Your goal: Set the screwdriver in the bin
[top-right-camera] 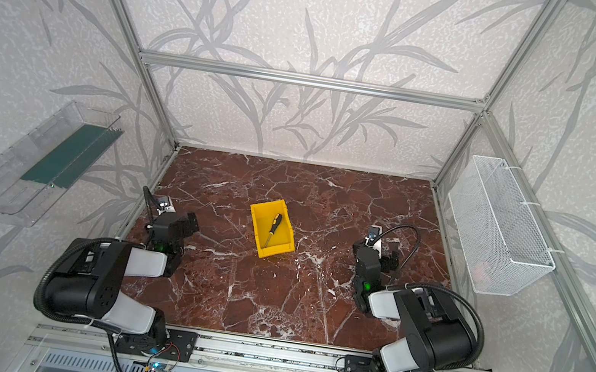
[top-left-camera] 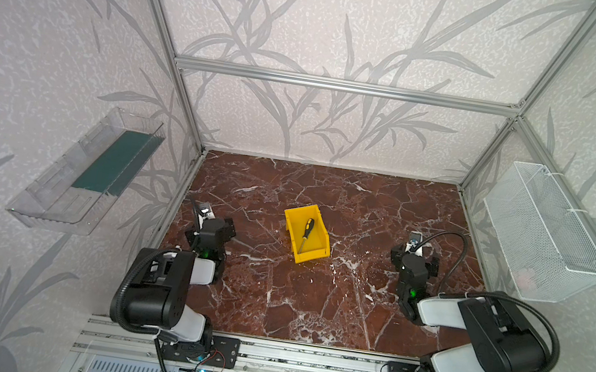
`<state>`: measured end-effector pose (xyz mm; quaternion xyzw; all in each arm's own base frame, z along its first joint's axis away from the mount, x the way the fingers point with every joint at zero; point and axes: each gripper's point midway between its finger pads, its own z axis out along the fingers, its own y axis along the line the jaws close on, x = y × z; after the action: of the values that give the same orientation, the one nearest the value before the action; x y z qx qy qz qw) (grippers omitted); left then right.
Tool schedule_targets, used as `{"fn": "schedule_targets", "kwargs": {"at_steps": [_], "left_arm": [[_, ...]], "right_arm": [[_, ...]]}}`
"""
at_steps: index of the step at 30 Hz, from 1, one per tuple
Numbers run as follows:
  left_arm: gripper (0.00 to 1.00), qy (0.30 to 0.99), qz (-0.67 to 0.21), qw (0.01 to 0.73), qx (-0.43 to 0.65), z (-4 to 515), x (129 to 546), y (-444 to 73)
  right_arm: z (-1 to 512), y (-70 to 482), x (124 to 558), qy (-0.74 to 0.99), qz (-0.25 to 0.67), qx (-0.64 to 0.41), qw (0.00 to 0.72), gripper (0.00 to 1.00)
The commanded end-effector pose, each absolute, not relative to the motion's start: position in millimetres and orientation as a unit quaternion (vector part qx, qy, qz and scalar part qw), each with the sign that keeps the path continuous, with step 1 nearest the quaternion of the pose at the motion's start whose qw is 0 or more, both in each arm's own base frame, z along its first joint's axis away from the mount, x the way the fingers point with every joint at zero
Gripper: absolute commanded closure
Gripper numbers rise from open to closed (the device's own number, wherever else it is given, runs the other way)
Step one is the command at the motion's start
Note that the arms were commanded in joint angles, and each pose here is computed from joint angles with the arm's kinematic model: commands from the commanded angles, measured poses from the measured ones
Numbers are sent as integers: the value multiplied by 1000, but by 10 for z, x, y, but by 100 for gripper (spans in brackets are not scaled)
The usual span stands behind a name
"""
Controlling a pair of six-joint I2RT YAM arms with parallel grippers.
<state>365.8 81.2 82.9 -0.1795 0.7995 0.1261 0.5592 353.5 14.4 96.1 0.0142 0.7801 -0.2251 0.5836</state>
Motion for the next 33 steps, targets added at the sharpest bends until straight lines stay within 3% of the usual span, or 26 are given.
{"fn": "schedule_targets", "kwargs": {"at_steps": [1, 7, 9, 13, 33], "left_arm": [[1, 792, 68, 597, -111, 985, 3781, 542], [1, 790, 74, 596, -118, 977, 3811, 575], [1, 808, 81, 571, -120, 945, 3866, 591], [1, 794, 94, 591, -108, 978, 3893, 553], [1, 800, 89, 584, -102, 964, 3913, 523]], "right_arm": [[1317, 270, 3630, 729, -211, 0, 651, 1], [1299, 301, 3665, 730, -189, -13, 657, 1], [1251, 275, 3698, 742, -156, -16, 651, 1], [980, 91, 3871, 797, -73, 12, 599, 1], [949, 108, 3940, 801, -71, 3, 594, 1]]}}
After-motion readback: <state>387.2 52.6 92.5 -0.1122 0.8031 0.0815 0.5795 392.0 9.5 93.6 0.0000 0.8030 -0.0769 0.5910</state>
